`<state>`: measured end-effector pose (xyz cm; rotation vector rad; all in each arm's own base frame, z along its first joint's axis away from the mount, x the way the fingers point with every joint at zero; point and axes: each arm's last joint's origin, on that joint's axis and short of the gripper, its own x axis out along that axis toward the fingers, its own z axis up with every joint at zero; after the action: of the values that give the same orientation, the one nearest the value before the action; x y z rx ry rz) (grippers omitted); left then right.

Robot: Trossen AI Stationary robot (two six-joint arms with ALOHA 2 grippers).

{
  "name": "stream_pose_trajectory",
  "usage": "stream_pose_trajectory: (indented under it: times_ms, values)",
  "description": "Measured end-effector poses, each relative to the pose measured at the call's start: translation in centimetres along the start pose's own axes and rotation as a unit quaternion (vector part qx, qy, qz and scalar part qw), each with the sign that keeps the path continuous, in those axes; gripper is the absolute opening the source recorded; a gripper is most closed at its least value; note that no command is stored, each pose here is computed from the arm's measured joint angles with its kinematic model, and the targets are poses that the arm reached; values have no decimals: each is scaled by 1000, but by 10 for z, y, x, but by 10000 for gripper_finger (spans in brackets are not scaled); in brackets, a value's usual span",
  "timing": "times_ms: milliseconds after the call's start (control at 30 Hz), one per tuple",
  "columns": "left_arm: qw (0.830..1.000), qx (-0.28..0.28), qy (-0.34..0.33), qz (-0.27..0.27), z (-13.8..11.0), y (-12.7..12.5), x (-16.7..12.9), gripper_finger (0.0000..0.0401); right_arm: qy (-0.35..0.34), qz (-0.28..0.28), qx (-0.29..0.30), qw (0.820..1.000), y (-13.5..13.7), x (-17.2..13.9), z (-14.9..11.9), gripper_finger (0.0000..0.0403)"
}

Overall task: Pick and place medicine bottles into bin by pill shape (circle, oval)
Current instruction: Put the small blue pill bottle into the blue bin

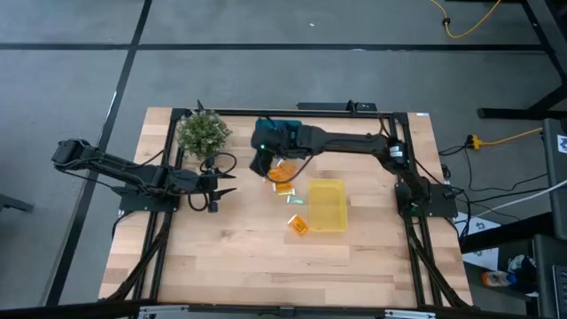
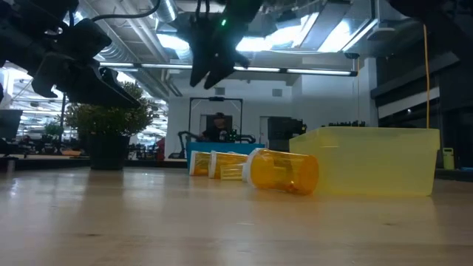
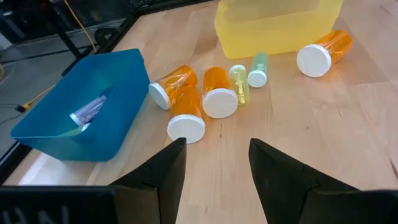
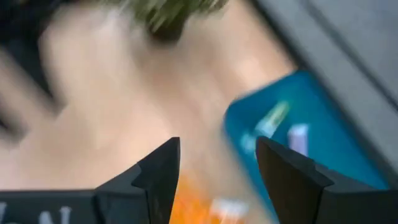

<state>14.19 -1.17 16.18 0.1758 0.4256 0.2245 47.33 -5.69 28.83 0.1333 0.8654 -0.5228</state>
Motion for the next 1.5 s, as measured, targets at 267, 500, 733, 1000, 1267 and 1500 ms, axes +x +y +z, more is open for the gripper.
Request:
stream_pose_trajectory:
  times_ms: [267, 500, 733, 1000, 1267, 1500]
  values:
    - [1000, 0, 0, 0, 0, 0, 0, 169, 154, 53, -19, 986, 42, -22, -43, 208]
    - [1000, 0, 0, 0, 0, 0, 0, 169, 230, 35, 5, 973, 63, -4, -89, 208]
    - [1000, -10, 0, 0, 0, 0, 0, 169, 277, 13, -31, 960, 61, 21, -127, 208]
    - [1000, -11, 0, 0, 0, 0, 0, 169, 271, 57, -64, 959, 65, 29, -133, 208]
    - [1000, -11, 0, 0, 0, 0, 0, 169, 268, 78, -80, 957, 63, 37, -132, 208]
    - [1000, -11, -1, 0, 0, 0, 0, 169, 284, 74, -92, 951, 62, 52, -139, 208]
